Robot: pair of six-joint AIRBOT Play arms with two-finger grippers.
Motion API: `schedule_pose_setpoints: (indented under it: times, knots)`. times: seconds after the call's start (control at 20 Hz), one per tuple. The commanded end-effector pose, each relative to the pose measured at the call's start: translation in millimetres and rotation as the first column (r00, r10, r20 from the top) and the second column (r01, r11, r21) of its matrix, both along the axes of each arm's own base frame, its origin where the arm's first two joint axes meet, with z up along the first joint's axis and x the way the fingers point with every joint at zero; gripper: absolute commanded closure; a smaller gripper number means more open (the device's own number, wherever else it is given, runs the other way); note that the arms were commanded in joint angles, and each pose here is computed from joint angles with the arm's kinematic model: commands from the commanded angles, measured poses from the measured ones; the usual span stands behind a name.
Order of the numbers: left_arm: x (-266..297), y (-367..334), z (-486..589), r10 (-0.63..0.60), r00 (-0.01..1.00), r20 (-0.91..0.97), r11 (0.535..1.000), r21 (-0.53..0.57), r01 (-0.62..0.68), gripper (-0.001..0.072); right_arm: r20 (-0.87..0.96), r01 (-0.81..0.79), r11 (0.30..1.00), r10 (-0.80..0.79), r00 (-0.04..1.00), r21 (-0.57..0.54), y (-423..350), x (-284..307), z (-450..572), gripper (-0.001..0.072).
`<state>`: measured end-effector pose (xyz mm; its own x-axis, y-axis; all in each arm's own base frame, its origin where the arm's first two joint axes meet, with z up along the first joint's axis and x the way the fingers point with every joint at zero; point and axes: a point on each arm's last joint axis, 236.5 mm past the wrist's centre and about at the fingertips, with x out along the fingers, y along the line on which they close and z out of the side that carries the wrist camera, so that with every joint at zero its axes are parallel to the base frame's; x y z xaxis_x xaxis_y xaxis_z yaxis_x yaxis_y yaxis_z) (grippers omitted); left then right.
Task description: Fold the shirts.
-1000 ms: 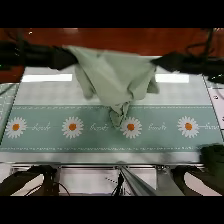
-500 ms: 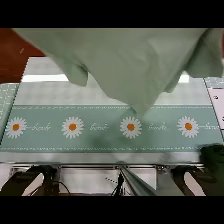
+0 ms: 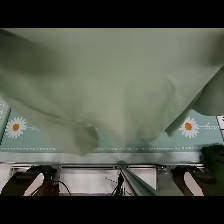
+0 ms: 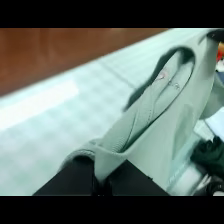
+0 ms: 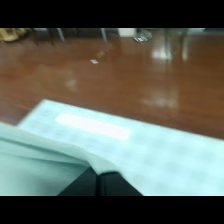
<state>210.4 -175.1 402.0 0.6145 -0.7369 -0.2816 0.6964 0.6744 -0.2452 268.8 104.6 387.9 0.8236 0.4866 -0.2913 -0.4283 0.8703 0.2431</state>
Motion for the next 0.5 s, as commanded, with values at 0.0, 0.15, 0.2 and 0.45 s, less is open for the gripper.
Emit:
schedule_pose_setpoints:
  times: [0.0,0.15,0.2,0.45]
  knots:
    - [28,11,-79,0.058,0.970,-0.235,0.998,0.047,-0.048,0.0673,-0.149,0.100,0.986,-0.119,0.982,-0.132,-41,56,-56,0.0692]
    - [57,13,-164,0.094,0.898,-0.429,0.995,0.033,-0.089,0.0673,-0.296,0.021,0.996,-0.048,0.954,-0.092,-30,122,-117,0.0692]
    - [68,15,-191,0.119,0.873,-0.474,0.992,0.025,-0.122,0.0673,-0.348,-0.009,0.996,-0.022,0.937,-0.087,-21,142,-142,0.0692]
    - [98,27,-313,0.207,0.742,-0.638,0.974,0.067,-0.214,0.0672,-0.540,-0.206,0.973,0.118,0.834,-0.106,48,193,-272,0.0692]
